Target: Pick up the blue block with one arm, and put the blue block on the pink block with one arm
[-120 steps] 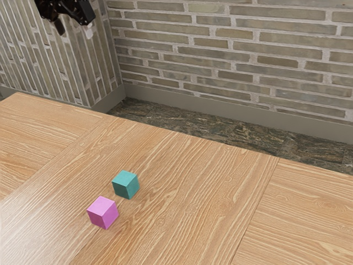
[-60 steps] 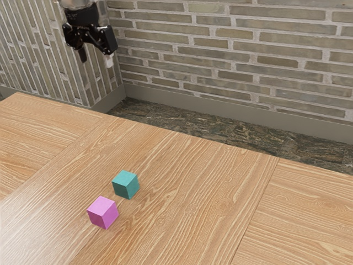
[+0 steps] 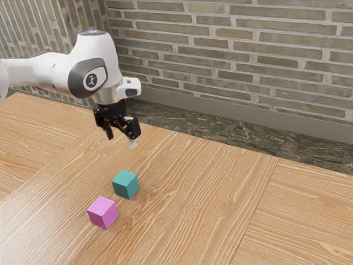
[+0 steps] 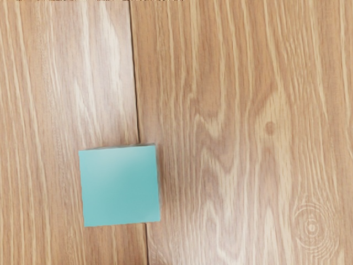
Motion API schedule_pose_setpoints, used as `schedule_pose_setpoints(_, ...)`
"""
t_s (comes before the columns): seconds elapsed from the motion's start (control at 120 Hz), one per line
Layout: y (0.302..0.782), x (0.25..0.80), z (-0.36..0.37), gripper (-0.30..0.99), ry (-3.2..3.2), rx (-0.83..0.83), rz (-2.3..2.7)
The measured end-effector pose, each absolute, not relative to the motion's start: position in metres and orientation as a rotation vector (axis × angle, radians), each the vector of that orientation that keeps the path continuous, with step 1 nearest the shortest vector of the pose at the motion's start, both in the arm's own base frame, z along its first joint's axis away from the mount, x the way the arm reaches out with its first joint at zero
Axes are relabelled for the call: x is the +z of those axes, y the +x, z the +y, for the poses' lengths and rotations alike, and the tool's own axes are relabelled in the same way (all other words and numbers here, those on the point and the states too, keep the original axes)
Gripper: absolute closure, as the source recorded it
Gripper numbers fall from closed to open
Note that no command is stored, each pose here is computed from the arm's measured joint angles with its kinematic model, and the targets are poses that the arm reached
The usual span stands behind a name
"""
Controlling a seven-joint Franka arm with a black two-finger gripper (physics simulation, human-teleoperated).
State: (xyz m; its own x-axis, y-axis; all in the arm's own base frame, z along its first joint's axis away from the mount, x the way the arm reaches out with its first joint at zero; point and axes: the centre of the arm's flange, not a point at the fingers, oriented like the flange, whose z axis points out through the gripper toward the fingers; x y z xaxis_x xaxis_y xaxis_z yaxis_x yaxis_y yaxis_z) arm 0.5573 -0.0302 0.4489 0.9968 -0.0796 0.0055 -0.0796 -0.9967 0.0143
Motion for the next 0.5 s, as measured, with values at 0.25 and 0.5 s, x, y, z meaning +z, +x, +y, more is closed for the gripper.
schedule_pose_setpoints(0.25,0.558,0.402,-0.021,0.00,3.154,0.067,-0.137)
schedule_pose_setpoints(0.5,0.562,0.382,0.026,0.00,3.175,0.118,-0.040)
